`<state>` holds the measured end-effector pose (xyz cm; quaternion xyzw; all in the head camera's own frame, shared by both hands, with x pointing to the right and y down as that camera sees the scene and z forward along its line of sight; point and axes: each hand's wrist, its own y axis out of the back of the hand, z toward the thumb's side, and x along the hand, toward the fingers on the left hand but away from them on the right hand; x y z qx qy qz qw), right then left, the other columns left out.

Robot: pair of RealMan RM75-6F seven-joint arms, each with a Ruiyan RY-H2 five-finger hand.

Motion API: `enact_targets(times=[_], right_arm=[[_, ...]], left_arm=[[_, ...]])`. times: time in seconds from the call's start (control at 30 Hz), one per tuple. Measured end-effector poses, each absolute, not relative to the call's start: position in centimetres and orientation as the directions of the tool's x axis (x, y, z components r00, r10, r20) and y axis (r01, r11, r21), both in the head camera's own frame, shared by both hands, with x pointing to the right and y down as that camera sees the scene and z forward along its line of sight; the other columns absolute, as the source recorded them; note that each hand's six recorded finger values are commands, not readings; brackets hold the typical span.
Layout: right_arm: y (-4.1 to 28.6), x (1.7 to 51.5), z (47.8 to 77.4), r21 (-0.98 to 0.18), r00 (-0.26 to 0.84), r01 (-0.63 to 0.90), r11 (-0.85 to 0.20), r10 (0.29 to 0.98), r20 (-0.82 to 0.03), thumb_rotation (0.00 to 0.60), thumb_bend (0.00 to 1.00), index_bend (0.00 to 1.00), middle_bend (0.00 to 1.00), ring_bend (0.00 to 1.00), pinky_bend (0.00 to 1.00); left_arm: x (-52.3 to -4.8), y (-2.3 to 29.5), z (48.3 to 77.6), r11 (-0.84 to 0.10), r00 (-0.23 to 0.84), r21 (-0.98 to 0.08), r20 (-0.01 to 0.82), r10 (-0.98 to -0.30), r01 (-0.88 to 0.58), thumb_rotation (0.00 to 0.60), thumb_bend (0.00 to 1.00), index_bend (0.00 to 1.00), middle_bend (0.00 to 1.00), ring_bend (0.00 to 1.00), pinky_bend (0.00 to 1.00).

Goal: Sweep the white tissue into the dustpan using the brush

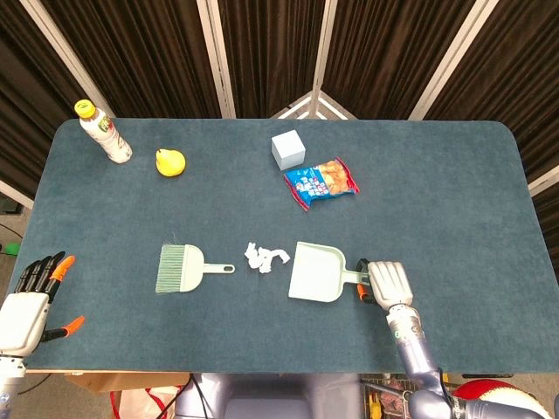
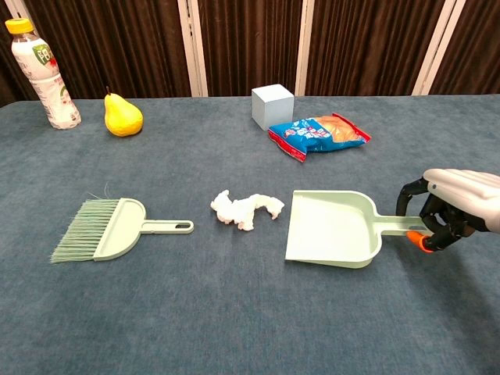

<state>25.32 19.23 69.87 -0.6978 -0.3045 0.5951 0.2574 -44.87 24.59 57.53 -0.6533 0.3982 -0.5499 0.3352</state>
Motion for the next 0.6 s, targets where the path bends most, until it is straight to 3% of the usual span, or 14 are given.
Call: enact_targets(times=[0.23, 0.6], right_arm=[[19.23, 25.06, 70.13, -0.722, 0.107, 0.118, -0.682, 0.732, -0.673, 0.600, 0.55, 0.67, 0.85, 0.87, 0.87], [19.08, 25.34, 69.28, -0.746, 0.145, 0.064, -0.662, 0.746, -0.650, 0.600, 0.57, 0.70, 0.85, 0.87, 0.87]], left_arm=[[-44.88, 24.59, 57.54, -0.459, 0.076, -0.875, 0.453, -0.888, -0.154, 0.600, 0.00, 0.00, 0.00, 0.00, 0.00], [-44.53, 24.21, 57.59, -0.465, 0.074, -0.870, 0.460, -0.885, -0.165, 0.600, 0.00, 0.00, 0.00, 0.00, 0.00]])
